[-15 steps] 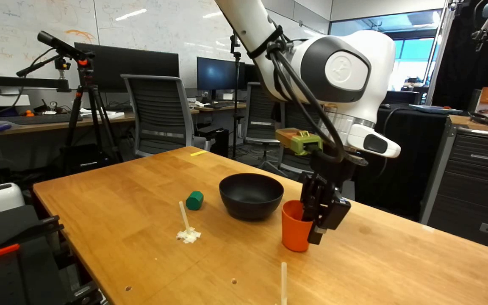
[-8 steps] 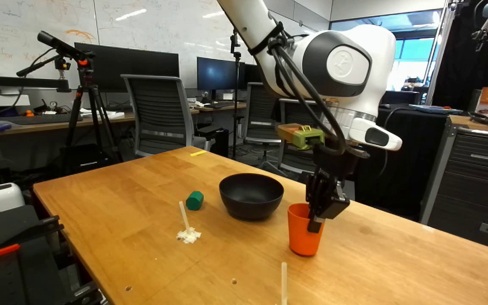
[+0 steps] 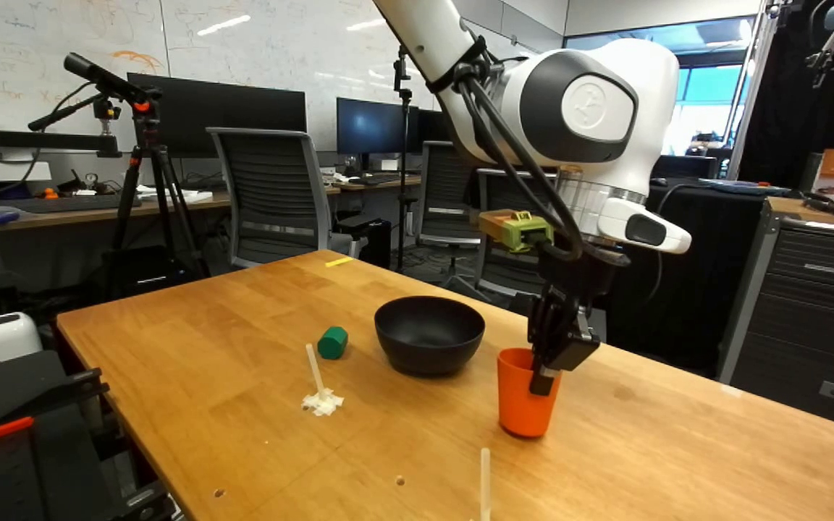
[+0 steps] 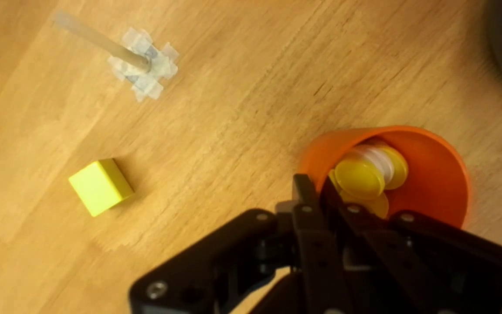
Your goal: Pour the contents of the cup into the bowl
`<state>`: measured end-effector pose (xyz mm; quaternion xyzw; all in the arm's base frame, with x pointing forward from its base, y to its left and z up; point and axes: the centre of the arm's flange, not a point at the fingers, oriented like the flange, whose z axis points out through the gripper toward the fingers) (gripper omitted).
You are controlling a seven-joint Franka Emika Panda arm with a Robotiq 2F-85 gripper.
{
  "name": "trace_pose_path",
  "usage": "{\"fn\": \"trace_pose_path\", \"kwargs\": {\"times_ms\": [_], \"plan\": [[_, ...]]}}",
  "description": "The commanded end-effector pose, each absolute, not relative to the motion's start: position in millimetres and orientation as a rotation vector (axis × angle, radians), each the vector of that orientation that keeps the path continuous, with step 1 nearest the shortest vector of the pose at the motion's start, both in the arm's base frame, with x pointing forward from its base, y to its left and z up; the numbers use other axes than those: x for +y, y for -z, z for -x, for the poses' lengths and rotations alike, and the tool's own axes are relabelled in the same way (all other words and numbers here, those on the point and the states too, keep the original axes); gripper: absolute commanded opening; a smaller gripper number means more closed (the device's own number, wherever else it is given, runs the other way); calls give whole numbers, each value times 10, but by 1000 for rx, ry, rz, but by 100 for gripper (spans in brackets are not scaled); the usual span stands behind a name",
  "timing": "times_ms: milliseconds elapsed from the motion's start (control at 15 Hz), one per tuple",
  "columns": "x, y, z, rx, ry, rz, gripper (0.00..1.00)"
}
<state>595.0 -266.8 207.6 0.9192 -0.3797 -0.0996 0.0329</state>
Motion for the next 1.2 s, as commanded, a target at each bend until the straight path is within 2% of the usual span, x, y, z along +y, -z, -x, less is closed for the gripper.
{"fn": "trace_pose_path", "kwargs": {"times_ms": [0, 333, 600, 1133], "plan": [[-2618, -2328, -5965, -1202, 302, -2844, 5], [-2534, -2796, -5852, -1230, 194, -2884, 4], [-2433, -3101, -5720, -1214, -24, -2882, 4], [-1860, -3187, -5375, -1014, -311, -2891, 4]]}}
